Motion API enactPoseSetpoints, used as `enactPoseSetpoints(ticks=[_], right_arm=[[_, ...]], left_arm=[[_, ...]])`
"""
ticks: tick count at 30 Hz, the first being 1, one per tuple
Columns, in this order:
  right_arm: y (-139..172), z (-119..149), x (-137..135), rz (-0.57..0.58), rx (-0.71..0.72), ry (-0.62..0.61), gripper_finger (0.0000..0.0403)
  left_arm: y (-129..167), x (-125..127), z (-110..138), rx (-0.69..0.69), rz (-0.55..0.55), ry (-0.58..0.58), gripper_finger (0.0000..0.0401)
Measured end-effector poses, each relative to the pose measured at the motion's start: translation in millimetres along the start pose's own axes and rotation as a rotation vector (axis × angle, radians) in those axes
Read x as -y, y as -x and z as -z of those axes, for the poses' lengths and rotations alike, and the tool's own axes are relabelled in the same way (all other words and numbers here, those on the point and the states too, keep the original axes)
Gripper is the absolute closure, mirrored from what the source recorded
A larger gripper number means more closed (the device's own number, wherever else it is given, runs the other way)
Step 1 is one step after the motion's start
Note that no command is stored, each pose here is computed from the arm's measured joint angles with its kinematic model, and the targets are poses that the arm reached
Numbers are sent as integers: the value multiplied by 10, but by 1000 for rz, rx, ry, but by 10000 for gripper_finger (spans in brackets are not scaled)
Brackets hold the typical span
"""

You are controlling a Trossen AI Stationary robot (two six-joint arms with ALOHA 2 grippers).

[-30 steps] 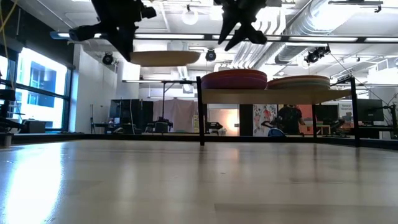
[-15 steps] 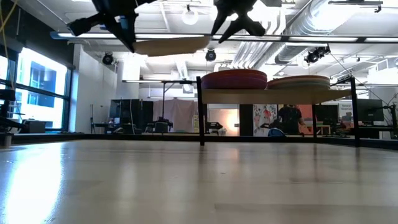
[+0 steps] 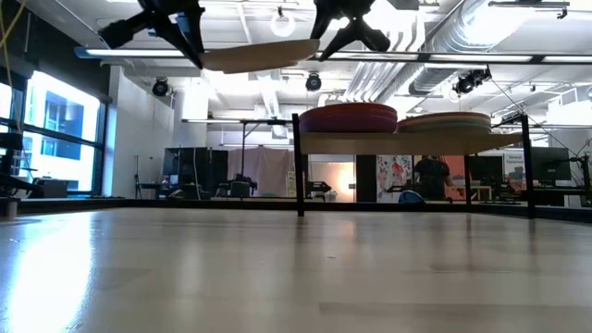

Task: Place and stack plates onto a shelf
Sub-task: Stack the white plate on top of the orange stacked plates on the shelf

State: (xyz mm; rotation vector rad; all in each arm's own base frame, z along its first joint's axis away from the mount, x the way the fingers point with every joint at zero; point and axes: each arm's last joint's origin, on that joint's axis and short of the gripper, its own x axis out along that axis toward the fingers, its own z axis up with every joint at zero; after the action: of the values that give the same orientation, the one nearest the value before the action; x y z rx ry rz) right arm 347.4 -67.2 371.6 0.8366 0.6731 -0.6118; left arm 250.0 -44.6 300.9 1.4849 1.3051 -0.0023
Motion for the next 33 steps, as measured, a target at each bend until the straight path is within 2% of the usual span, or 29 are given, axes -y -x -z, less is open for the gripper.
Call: enactPoseSetpoints(ticks=[4, 7, 9, 11, 14, 20, 33], right_arm=[[-7, 6, 1, 3, -5, 3, 314], [-7, 6, 0, 1, -7, 7, 349], [-7, 4, -2, -1, -4, 20, 382], [-6, 8, -6, 2, 0, 25, 396], [-4, 10, -14, 13, 21, 9, 390], [-4, 10, -10, 21, 25, 6, 399], [-6, 13, 3, 31, 18, 1, 402]], left_arm=[[12, 6, -9, 5, -2, -3, 401], [12, 5, -11, 9, 0, 3, 401], [11, 3, -14, 16, 3, 36, 401], [9, 0, -19, 28, 8, 96, 401], [-6, -10, -43, 38, 11, 190, 397], [-18, -15, -76, 69, 31, 293, 375], [-16, -1, -90, 110, 96, 510, 283]])
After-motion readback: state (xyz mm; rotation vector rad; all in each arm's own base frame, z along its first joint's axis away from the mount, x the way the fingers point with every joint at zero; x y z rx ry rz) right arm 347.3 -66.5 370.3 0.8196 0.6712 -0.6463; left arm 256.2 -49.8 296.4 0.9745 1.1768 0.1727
